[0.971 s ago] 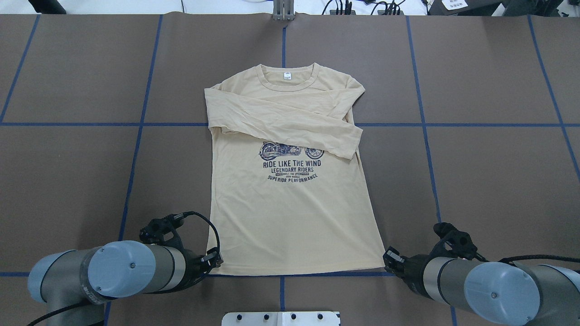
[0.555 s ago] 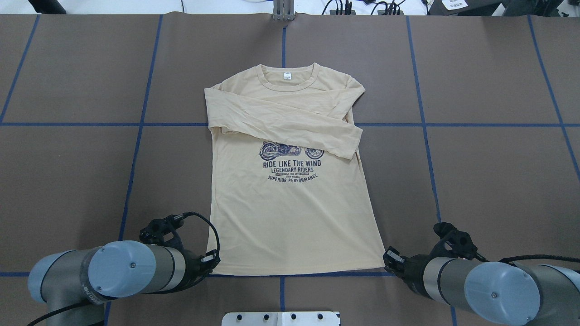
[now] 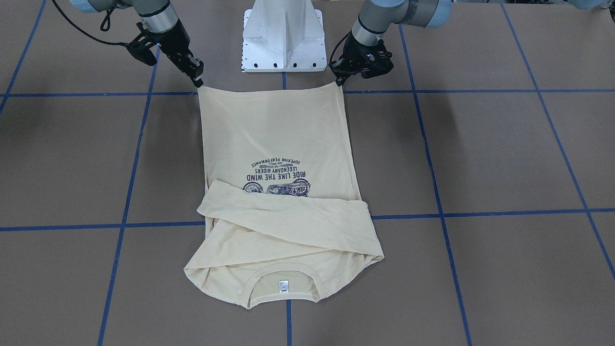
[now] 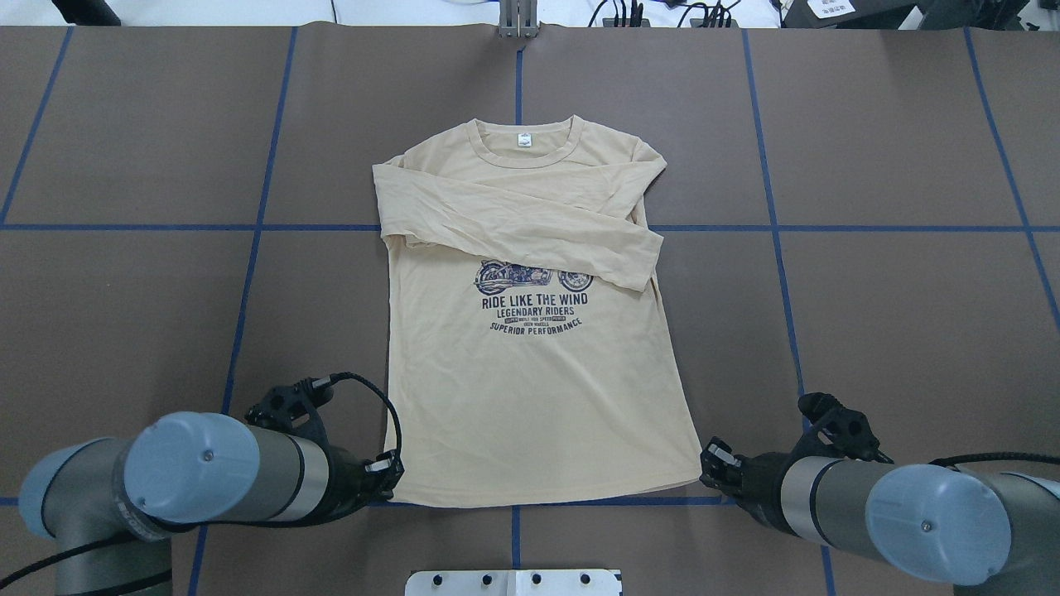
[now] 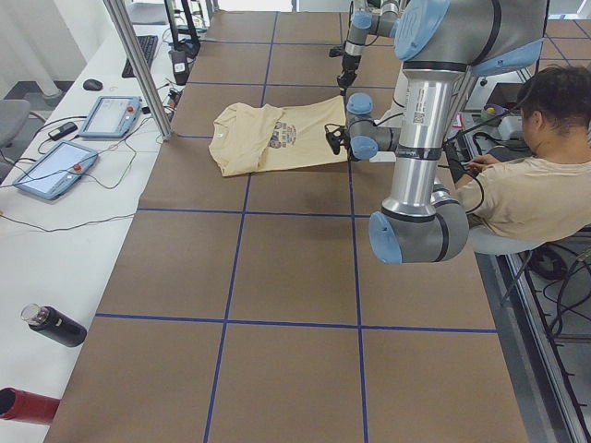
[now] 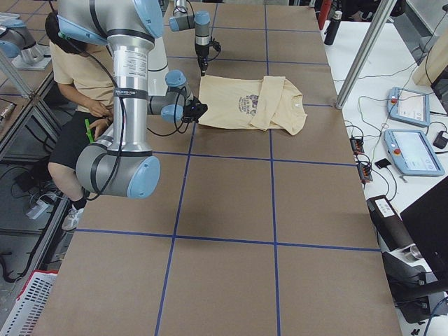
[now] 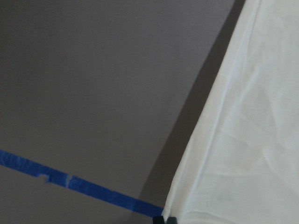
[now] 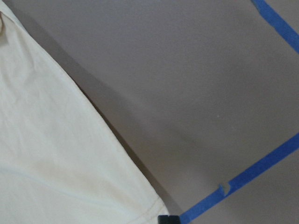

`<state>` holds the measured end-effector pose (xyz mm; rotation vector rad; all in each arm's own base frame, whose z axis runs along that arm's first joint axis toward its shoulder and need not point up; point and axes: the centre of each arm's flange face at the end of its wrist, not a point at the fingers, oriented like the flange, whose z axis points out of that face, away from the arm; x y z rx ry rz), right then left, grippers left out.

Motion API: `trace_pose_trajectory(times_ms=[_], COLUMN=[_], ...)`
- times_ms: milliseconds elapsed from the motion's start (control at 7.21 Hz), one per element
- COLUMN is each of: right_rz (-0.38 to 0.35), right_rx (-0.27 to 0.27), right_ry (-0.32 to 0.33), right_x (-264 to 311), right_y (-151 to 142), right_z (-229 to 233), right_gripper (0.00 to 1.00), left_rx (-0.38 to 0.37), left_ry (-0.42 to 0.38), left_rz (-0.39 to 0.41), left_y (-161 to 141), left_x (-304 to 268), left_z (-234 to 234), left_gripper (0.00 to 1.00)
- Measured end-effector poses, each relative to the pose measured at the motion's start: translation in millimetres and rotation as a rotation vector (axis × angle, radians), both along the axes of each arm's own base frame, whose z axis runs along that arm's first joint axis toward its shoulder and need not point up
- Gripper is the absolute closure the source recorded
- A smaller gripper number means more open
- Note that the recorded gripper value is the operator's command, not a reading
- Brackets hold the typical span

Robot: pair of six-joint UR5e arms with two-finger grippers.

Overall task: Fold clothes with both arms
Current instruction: 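Lift the hem with both grippers and fold it toward the collar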

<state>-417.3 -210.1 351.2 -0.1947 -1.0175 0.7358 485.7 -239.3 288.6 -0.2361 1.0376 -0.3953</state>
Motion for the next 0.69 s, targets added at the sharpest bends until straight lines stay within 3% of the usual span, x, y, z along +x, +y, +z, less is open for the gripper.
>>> trace_pose_trajectory(times_ms=[277, 416, 693], right_rz=[0.021, 0.031, 0.044], right_rx=[-0.057, -0.069, -0.039], right_ry=[-0.015, -0.011, 0.066], right_x=[18.0, 18.9, 21.6], right_y=[-58.0, -107.6, -203.6], right_z=[-16.4, -35.0, -66.2], right_gripper=[1.00, 1.00, 1.00], left_rx=[0.058, 0.106, 0.149], left_ry=[0.042, 0.037, 0.003], left_rz=[-0.067, -0.100, -0.140], left_y=[-86.0, -139.6, -228.2], left_x=[-50.2, -71.3, -83.6], left_z=[-25.1, -28.3, -22.6], left_gripper=[1.00, 1.00, 1.00])
